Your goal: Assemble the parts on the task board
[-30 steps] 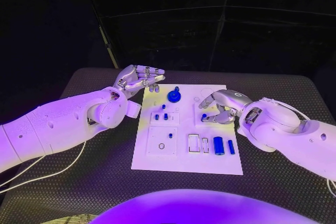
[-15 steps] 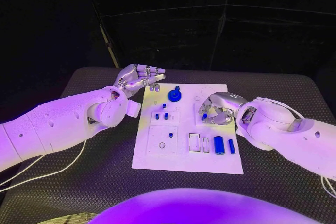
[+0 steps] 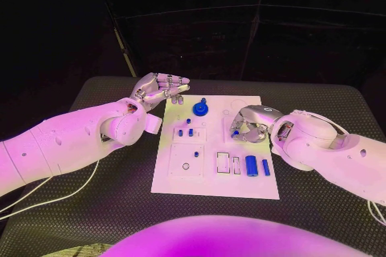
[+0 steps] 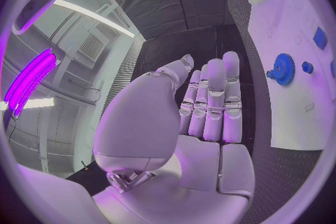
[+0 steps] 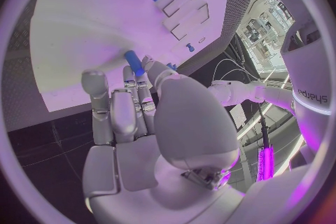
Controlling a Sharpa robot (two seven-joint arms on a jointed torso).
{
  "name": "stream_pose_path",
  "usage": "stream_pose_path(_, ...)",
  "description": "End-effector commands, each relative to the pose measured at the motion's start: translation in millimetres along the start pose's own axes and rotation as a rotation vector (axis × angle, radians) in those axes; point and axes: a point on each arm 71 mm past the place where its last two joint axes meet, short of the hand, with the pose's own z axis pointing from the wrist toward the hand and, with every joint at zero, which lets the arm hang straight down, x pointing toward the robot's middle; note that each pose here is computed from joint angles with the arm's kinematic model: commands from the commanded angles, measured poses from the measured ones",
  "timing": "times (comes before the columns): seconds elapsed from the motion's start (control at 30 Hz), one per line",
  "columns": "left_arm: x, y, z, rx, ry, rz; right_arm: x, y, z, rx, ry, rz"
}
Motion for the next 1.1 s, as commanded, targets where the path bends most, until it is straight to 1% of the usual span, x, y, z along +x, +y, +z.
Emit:
stream_pose_path(0.03, 1.1, -1.3, 0.7, 0.005, 0.010, -0.009, 1.6, 0, 0.2, 0.006, 0.009, -0.028)
stream_pose_path(0.27, 0.7, -1.0, 0.7, 0.003, 0.010, -0.009, 1.0, 0, 0.7, 0.010, -0.001, -0.056)
stream_pose_path(0.8, 0.2, -0.9, 0.6, 0.002, 0.009, -0.008, 2.1, 3, 2.8, 0.009, 0.002, -0.085)
stream_pose_path(1.0, -0.2, -0.8, 0.4, 0.001, 0.008, -0.008, -1.5, 8, 1.9, -0.014, -0.048, -0.076)
stream_pose_path(1.1, -0.3, -0.8, 0.3, 0.001, 0.008, -0.007, -5.2, 12, -0.4, -0.037, -0.093, -0.069)
